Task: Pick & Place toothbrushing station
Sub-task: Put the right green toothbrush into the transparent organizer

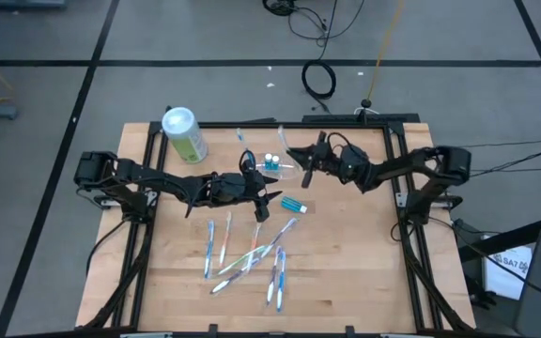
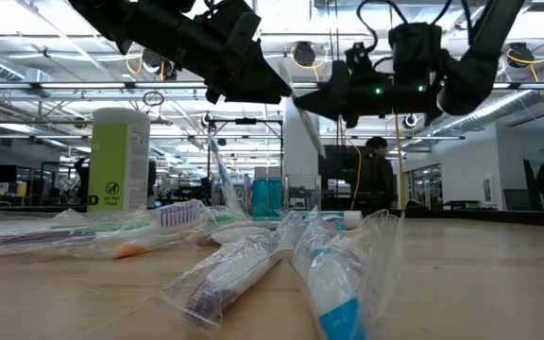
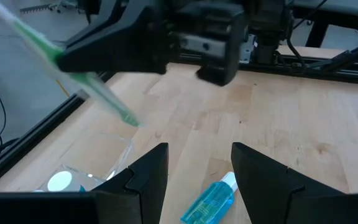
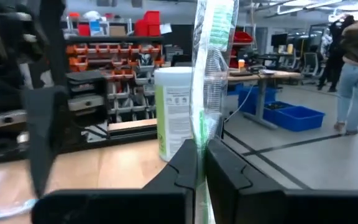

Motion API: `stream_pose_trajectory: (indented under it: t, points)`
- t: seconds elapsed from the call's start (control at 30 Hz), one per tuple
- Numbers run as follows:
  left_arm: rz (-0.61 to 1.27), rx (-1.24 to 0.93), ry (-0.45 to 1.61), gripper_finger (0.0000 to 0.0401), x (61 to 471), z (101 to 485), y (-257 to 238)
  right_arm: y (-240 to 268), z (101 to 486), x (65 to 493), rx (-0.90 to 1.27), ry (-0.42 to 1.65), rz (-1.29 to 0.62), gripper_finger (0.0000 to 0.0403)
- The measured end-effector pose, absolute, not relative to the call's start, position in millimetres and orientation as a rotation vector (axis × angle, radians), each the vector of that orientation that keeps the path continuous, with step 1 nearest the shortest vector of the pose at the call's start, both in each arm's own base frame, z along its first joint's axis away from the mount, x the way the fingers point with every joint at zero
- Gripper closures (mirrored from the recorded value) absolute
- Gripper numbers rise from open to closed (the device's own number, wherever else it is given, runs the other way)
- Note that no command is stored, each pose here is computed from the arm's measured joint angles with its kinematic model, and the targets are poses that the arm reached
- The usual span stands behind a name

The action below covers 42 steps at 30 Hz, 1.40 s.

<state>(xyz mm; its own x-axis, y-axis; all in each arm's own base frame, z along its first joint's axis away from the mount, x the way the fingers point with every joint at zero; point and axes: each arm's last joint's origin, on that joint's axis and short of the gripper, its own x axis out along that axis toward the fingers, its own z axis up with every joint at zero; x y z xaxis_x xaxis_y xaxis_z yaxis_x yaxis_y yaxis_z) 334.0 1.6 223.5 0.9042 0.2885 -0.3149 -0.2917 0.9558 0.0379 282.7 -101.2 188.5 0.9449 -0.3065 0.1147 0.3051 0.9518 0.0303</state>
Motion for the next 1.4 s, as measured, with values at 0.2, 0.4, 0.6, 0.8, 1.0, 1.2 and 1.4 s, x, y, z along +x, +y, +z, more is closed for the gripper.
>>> stream_pose_trajectory:
  t: [0.2,0.4,0.6,0.8,1.0,1.2,1.4]
  points:
    - [0.299,-0.005,0.325,0.0217,334,223,2,-119,173,284,0.056,-0.137,-0.339,0.0395]
    - [0.3,-0.006,0.32,0.0217,334,224,2,-134,169,299,0.065,-0.144,-0.325,0.0395]
    - [0.3,-0.006,0.32,0.0217,334,224,2,-142,163,310,0.062,-0.134,-0.323,0.0395]
    - [0.299,-0.004,0.32,0.0217,334,224,2,-143,149,312,0.071,-0.093,-0.328,0.0395]
    - [0.299,-0.004,0.32,0.0217,334,224,1,-143,147,312,0.073,-0.086,-0.33,0.0394]
    - [0.299,-0.004,0.319,0.0217,334,224,2,-143,144,312,0.081,-0.055,-0.332,0.0394]
    - [0.299,-0.005,0.319,0.0217,334,224,1,-143,144,312,0.081,-0.053,-0.332,0.0393]
